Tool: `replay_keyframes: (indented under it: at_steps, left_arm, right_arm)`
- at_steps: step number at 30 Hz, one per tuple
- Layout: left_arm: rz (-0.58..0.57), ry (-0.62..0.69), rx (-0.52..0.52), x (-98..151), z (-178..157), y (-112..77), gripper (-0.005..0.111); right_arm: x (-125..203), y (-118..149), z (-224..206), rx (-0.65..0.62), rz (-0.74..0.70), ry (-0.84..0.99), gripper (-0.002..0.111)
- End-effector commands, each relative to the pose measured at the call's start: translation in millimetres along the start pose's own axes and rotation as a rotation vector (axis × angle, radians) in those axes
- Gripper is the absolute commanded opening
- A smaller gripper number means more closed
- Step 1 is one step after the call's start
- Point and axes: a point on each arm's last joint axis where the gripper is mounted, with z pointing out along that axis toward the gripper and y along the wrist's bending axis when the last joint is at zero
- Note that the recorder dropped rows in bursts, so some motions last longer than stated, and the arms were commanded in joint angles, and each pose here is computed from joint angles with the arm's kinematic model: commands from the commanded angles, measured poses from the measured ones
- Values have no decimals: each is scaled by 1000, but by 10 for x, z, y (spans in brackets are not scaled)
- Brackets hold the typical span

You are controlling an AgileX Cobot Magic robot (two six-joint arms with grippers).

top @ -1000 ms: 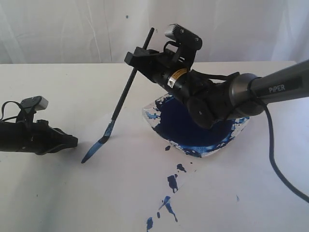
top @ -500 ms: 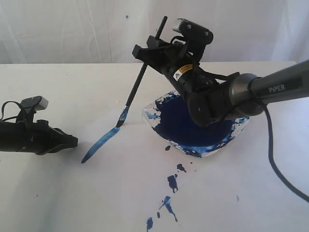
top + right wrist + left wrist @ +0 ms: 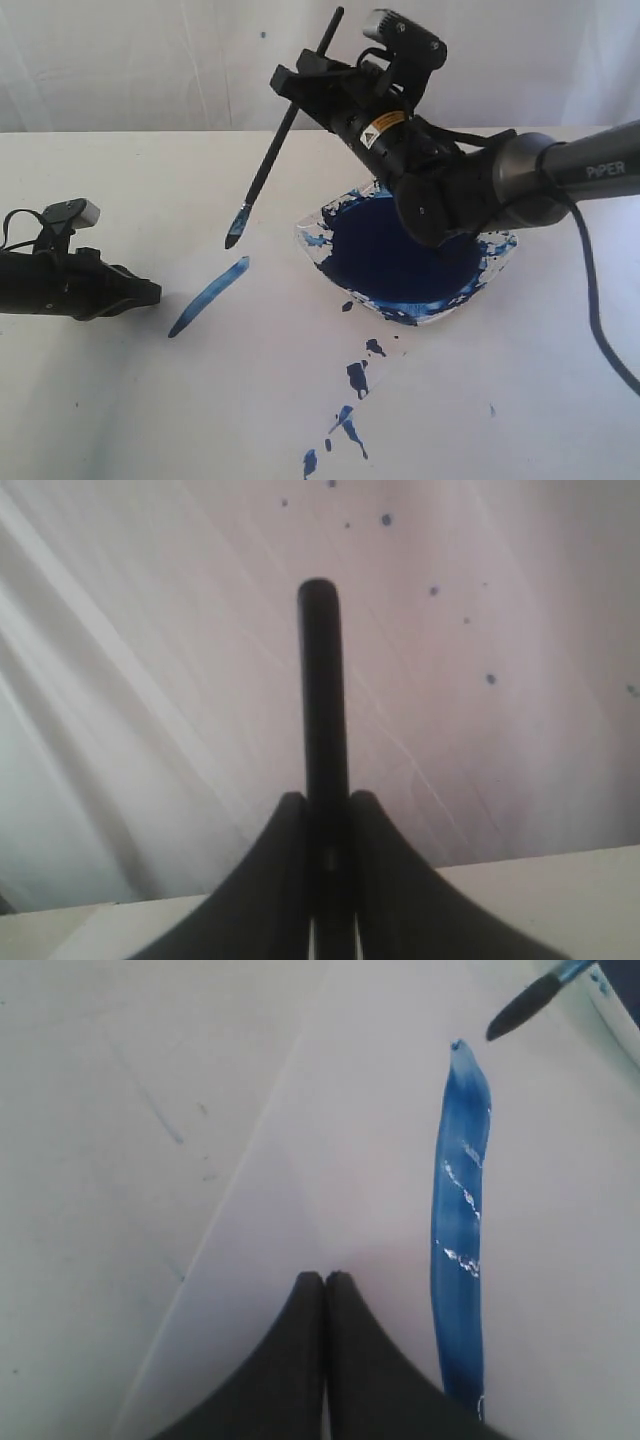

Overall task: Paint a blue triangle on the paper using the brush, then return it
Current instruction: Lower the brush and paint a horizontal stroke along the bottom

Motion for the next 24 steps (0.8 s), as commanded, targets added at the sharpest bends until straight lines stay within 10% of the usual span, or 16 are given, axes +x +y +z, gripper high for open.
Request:
replay_keyframes:
  at_steps: [1, 24]
  left_arm:
    - [-15, -13, -1, 1, -17, -4, 0]
    - [-15, -13, -1, 1, -17, -4, 0]
  right_arm:
    - [-139, 169, -38, -80, -25, 55, 5]
    - [404, 550, -114, -430, 57, 234, 5]
